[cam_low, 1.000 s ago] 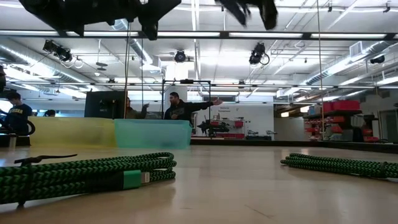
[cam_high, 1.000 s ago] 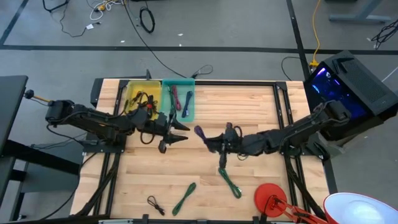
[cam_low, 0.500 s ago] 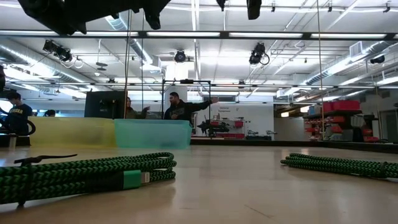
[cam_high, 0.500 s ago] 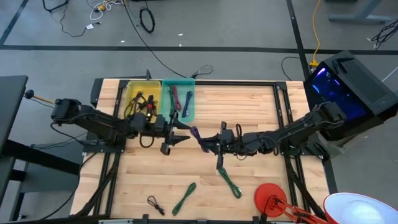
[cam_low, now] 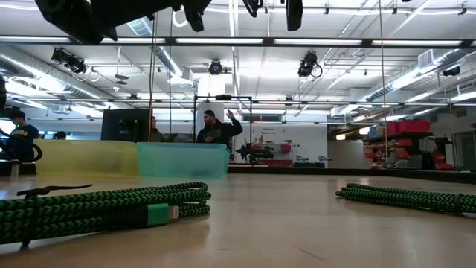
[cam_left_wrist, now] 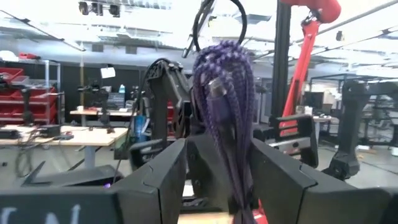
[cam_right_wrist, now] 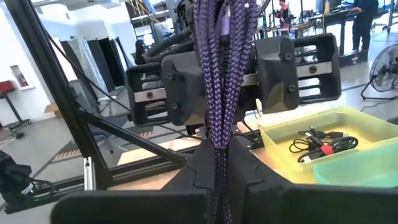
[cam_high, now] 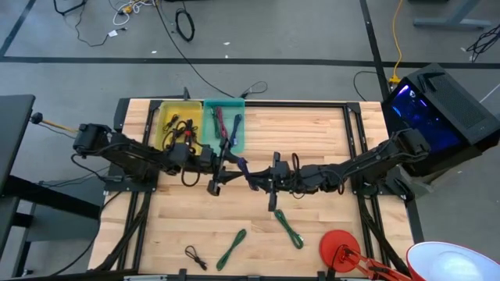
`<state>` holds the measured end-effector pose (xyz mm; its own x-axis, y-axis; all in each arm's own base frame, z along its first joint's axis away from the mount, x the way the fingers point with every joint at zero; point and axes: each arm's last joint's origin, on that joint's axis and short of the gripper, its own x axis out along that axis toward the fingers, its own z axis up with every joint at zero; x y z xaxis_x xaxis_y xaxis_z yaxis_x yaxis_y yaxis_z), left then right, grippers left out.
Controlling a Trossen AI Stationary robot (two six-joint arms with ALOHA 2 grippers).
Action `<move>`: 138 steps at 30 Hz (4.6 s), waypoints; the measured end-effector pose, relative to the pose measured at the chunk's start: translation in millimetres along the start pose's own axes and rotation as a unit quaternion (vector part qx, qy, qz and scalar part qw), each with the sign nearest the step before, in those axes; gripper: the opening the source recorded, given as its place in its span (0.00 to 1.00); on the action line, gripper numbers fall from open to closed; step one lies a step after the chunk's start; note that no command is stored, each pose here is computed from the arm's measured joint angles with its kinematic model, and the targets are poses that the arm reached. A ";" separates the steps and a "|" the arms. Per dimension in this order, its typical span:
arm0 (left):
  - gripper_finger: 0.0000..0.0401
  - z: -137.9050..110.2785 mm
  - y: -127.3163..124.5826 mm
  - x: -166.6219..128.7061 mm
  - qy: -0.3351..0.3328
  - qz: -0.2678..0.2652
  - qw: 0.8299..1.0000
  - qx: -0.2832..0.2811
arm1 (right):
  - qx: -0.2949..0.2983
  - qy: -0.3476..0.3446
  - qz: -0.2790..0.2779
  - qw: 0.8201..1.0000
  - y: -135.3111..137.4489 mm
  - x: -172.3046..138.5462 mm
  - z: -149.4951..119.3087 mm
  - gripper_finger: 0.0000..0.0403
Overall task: Pick & Place USB Port
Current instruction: Put the purple charger cable into the green bin, then put the green charger cable into the green bin
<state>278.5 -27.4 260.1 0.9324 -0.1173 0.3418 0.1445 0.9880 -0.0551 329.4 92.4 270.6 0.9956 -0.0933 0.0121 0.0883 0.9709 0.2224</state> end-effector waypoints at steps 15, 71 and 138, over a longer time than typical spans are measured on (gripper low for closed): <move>0.06 -6.6 -1.3 5.3 0.038 -0.031 0.999 -0.018 | -0.014 0.008 -0.007 1.000 -0.4 1.4 0.5 0.02; 0.13 -31.6 217.2 -103.8 0.297 0.414 0.817 -0.271 | -0.032 0.089 0.022 0.995 22.4 -11.6 -19.6 0.31; 0.44 -18.8 -107.3 -74.0 0.352 0.059 0.928 -0.107 | 0.128 0.537 -0.093 0.829 77.9 -48.4 -110.2 0.02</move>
<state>200.3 -126.7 223.1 0.9205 -0.1210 -0.3716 0.0205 0.9645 -0.2633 291.7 196.9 179.9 0.4331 0.1463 -0.8894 0.3702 0.8708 0.3235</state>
